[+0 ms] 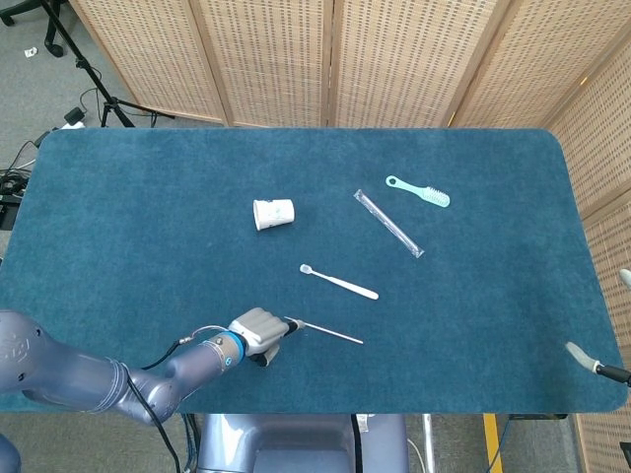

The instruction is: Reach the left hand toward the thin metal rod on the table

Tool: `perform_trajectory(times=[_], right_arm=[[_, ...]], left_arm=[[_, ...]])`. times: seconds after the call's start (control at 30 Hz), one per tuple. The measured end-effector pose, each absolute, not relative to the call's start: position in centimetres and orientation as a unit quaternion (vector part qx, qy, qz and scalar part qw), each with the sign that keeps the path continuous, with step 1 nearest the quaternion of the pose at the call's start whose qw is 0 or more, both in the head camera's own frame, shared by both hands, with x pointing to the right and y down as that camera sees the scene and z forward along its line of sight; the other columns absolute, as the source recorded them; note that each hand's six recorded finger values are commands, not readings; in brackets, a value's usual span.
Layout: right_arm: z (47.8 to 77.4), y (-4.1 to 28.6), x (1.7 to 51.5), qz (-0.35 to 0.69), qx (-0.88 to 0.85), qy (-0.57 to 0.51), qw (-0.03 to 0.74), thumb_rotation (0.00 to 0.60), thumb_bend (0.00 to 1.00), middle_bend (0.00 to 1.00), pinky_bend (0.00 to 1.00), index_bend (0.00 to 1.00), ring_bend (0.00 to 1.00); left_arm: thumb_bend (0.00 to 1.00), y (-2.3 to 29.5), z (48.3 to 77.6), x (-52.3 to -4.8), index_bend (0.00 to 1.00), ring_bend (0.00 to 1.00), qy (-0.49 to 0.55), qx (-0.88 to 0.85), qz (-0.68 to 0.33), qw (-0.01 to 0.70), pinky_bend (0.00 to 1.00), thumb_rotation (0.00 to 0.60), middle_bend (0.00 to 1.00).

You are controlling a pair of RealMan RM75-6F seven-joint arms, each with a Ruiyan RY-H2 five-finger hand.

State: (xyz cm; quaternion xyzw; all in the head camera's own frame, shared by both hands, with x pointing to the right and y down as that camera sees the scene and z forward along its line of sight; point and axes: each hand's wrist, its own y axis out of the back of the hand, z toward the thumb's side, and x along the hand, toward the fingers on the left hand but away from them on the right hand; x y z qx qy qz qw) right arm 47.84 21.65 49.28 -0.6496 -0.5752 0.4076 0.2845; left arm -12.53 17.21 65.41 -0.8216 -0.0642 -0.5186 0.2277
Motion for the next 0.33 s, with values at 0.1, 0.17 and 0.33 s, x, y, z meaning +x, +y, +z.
perform_trajectory(times=[0.1,0.17,0.33], right_arm=[[49.23,21.64,47.87,0.407,-0.649,-0.576,0.285,0.6,0.0,0.0,0.0,0.0,0.0],[49.22,21.65,47.93,0.407,-0.649,-0.577,0.284,0.6,0.0,0.0,0.0,0.0,0.0],[49.24,21.62,48.0,0.407,-0.649,-0.577,0.283,0.6,0.0,0.0,0.0,0.0,0.0]], left_arm=[[0.95,17.2,65.64,-12.14,0.05,1.0,-0.06,-0.824,-0.518,0.222,1.0,0.6,1.0],[0.95,17.32,65.78,-11.97,0.05,1.0,-0.061,-0.825,-0.518,0.218,1.0,0.6,1.0],[0.95,17.56,66.2,-11.73,0.05,1.0,-0.066,-0.822,-0.52,0.221,1.0,0.6,1.0]])
